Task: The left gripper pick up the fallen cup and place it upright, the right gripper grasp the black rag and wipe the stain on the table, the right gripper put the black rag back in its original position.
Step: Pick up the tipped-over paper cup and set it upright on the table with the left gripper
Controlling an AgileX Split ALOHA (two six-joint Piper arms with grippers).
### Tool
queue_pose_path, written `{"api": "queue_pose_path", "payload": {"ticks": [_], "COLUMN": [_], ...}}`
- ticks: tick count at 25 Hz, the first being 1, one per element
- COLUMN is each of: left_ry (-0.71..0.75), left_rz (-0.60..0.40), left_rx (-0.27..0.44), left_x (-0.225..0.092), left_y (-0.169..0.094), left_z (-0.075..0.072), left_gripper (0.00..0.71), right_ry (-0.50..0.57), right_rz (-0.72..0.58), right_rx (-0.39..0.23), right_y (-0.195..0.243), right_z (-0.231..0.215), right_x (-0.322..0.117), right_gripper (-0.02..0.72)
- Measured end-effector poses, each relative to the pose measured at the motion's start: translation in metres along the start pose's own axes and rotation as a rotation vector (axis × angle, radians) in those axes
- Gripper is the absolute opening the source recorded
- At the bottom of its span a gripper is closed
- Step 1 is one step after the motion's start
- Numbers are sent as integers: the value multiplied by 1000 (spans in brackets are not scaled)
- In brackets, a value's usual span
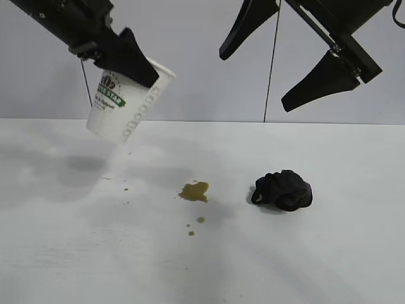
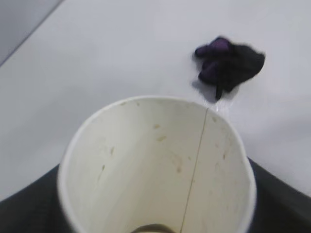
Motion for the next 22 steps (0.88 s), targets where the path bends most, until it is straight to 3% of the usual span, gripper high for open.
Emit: {"api": "queue_pose_path", "payload": {"ticks": [3,6,10,15,22], "left_ry": [-81,-125,-143,-76,28], "left_rz": [-131,-266,-392,-414,-280], "left_rx": [-1,-2,23,100,178], "left_x": [-11,-29,-61,-98,-134], "left_y": [-25,-45,-53,-39,-25], "left_z": [18,28,26,9,-7], "left_gripper": [550,550,550,550,550], "right_ry": [0,0,0,0,-1], "right_rz": [0,0,0,-4,-13], "right_rx": [0,0,0,0,0], "right_y": [0,0,0,0,0], "right_z": [0,0,0,0,0], "right_x": [0,0,0,0,1], "right_gripper": [652,652,652,652,652]}}
Point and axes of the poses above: a point on each arm's last joint axis where the gripper is mounted, y pointing out along that axis toward the gripper, z along the wrist's bending axis when the last joint is at zero, x = y × z, the point moved 2 cm from there along y, pointing out along that axis toward the gripper, and after that the axes turned 10 degrees about y, right-handed, at the moved point
